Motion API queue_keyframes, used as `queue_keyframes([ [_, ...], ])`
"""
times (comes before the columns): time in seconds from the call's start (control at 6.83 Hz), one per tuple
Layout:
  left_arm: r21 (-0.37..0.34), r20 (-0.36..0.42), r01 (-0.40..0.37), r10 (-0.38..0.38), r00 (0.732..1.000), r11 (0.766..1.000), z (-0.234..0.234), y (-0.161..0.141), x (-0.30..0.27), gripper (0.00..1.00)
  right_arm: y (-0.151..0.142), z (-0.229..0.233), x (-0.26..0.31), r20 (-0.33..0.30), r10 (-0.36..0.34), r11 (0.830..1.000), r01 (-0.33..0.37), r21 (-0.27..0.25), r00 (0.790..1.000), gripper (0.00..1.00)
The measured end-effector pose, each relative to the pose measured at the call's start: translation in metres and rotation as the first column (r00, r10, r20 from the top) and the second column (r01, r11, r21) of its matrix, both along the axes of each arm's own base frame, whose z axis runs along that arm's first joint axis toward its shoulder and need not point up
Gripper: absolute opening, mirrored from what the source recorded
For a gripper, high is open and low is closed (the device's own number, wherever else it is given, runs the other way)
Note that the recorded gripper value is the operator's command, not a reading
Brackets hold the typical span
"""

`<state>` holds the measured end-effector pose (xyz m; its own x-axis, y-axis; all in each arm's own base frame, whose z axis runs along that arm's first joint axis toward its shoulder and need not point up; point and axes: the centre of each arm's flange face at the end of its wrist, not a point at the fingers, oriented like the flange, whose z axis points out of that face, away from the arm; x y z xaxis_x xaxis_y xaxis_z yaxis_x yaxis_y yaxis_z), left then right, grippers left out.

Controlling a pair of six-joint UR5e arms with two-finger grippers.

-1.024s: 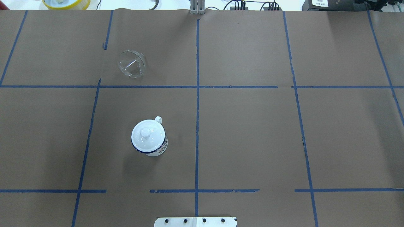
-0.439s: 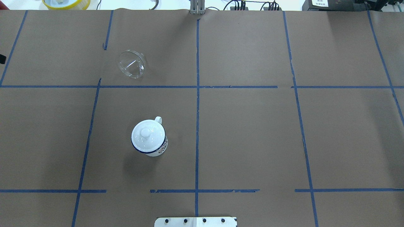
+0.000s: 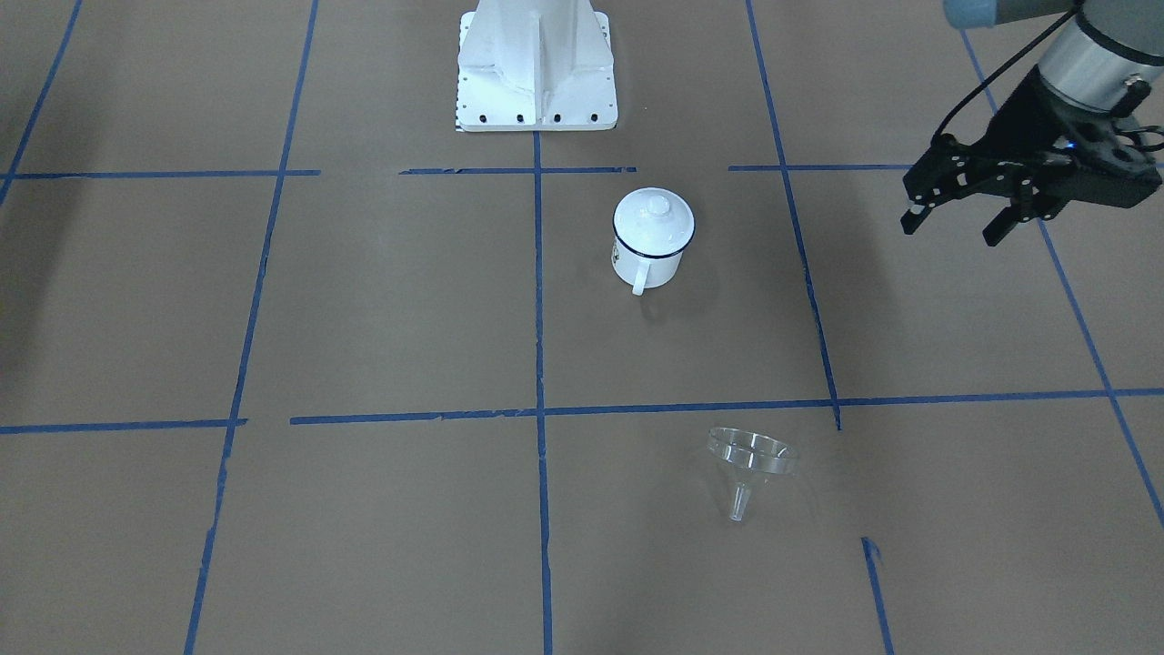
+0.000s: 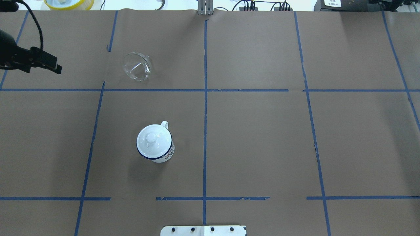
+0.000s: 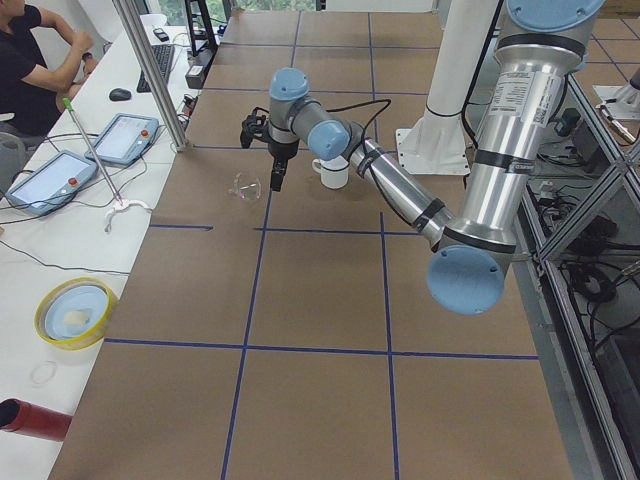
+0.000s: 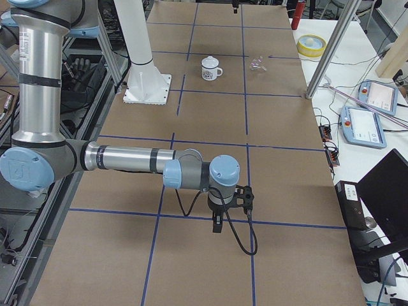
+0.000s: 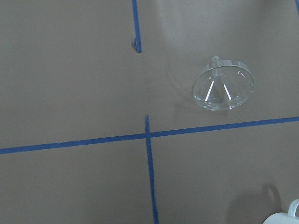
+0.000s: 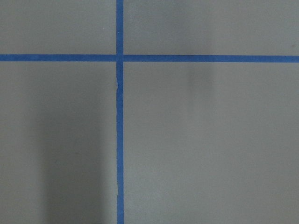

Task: Place funnel on cup
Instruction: 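Move the left gripper over the white lid on the mug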

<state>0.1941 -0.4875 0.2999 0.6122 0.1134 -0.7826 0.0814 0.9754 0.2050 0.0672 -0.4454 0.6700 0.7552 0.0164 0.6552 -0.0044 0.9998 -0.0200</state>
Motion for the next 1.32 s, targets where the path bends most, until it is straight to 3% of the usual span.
queue_keyframes([
  [0.29,-0.032,0.010,-0.002,0.003,1.000,0.999,-0.040,0.021,0.072,1.00,0.000,0.000,0.000,0.000,0.000,1.000,0.000,0.000,1.000,1.00],
  [0.73,-0.108,0.086,-0.021,0.031,0.996,0.994,-0.118,0.061,0.166,1.00,0.000,0.000,0.000,0.000,0.000,1.000,0.000,0.000,1.000,1.00],
  [1.32,-0.211,0.083,0.053,-0.036,0.996,0.976,-0.128,0.137,0.259,1.00,0.000,0.000,0.000,0.000,0.000,1.000,0.000,0.000,1.000,1.00],
])
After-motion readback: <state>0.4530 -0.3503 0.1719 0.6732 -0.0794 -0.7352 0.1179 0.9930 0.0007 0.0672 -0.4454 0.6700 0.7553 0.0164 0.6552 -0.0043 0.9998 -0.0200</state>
